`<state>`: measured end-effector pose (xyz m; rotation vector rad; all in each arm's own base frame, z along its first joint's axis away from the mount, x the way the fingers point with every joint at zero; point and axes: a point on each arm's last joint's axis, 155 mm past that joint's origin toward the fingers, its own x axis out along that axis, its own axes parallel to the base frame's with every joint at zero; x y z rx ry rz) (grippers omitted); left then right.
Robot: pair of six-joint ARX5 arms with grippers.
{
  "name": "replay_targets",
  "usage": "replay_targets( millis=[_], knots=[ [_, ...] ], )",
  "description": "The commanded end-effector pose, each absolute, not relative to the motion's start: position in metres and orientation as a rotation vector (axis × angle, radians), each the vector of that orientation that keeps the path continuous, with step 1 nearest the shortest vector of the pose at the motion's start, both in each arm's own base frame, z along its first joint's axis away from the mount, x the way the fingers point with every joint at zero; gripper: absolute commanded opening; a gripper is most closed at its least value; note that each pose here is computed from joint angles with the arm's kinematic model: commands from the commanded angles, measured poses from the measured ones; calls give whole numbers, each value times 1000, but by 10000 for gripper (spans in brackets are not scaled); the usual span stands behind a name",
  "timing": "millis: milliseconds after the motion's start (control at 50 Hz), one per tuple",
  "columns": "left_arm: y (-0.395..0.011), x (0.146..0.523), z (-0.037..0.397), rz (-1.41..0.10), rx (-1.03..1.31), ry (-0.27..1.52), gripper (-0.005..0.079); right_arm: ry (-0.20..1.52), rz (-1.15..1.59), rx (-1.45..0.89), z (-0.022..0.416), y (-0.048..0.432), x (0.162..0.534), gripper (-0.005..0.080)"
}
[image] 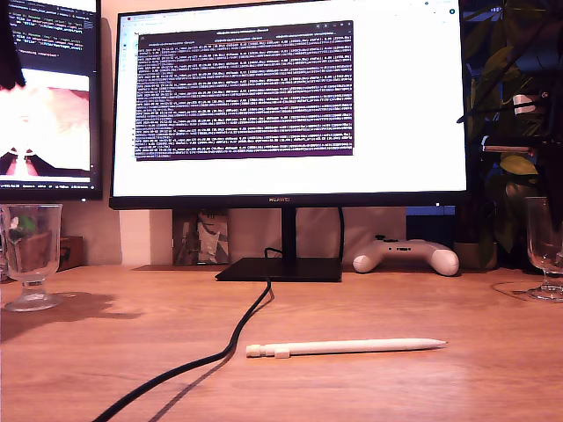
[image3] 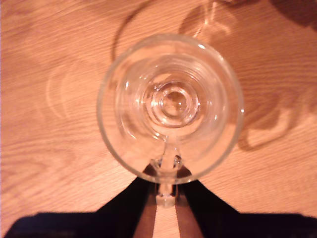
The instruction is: Pick the small glass cups in front of you with each of your hands, and place them behind the white pen
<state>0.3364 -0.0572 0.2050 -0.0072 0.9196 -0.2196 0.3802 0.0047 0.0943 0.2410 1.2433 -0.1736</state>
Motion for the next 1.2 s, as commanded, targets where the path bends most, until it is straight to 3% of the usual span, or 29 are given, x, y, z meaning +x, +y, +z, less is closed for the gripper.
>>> replay_targets(
  millis=[0, 120, 260, 420, 1180],
  knots=[
    [-53, 336, 194, -223, 45, 985, 107, 1235, -165, 231, 95, 4, 383, -13],
    [-51, 338, 181, -252, 121, 1078, 130, 1236, -155, 217, 95, 4, 383, -13],
    [-41, 339, 165, -227, 170, 1185, 257, 1233, -149, 210, 95, 4, 384, -13],
    [-20, 347, 150, -163, 268, 1238, 329, 1234, -138, 194, 95, 4, 384, -13],
    [-15, 378, 92, -202, 282, 1311, 314, 1216, -135, 196, 97, 4, 388, -13]
  ],
)
